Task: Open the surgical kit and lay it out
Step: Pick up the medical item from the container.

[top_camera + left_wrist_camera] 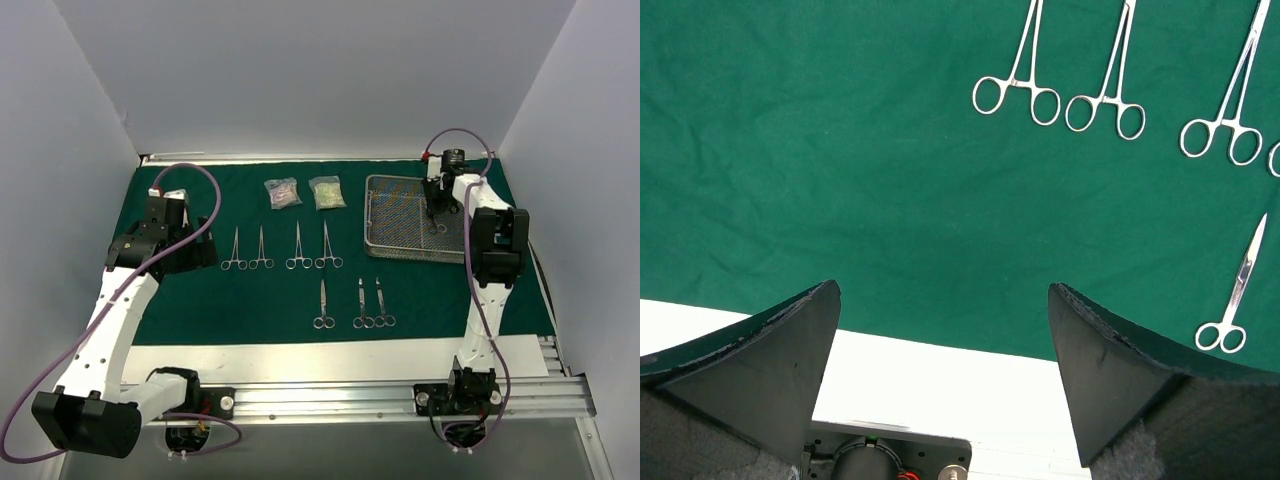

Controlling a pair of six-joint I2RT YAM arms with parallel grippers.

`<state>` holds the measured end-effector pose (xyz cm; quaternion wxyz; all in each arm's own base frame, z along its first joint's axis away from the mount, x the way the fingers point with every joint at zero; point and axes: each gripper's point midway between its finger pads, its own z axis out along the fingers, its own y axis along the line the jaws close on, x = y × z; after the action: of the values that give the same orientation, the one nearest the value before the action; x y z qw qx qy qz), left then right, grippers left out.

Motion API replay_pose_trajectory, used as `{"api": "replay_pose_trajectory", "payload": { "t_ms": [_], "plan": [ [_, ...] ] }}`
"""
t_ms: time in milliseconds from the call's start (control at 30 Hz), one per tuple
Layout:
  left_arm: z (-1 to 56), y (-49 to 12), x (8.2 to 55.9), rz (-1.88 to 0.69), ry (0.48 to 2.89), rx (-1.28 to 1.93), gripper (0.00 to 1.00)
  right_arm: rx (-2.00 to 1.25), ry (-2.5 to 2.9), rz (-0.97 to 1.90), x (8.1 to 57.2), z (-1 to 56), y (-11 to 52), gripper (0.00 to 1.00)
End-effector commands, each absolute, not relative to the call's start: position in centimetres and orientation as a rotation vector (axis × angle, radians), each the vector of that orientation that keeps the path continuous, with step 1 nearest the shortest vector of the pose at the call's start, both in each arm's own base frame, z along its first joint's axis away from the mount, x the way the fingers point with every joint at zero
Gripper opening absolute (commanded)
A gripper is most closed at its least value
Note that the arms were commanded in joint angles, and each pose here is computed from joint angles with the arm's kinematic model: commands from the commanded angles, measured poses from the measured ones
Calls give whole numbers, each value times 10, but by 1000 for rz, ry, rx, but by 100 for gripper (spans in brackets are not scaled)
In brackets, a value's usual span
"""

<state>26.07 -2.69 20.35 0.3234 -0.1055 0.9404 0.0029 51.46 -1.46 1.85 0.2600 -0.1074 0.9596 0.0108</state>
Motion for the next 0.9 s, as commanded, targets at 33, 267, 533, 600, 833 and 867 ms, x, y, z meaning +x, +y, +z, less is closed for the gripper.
{"api": "replay_pose_trajectory", "payload": {
  "t_ms": [33, 267, 533, 600, 833, 867],
  "plan": [
    [208, -27, 265, 7, 2440, -283, 94, -326, 2673, 106, 497, 10, 3, 0],
    [210, -28, 263, -5, 2431, -274, 94, -210, 2625, 121, 499, 37, 14, 0],
    [211, -29, 262, -16, 2422, -262, 94, -102, 2667, 61, 482, 35, 35, 0],
    [211, -29, 261, -14, 2425, -260, 94, -90, 2697, 33, 474, 30, 37, 0],
    [212, -28, 260, -15, 2425, -261, 94, -119, 2799, -38, 453, 14, 40, 11],
    [211, -28, 259, -16, 2428, -261, 94, -130, 2807, -15, 451, 13, 44, 11]
  ]
}}
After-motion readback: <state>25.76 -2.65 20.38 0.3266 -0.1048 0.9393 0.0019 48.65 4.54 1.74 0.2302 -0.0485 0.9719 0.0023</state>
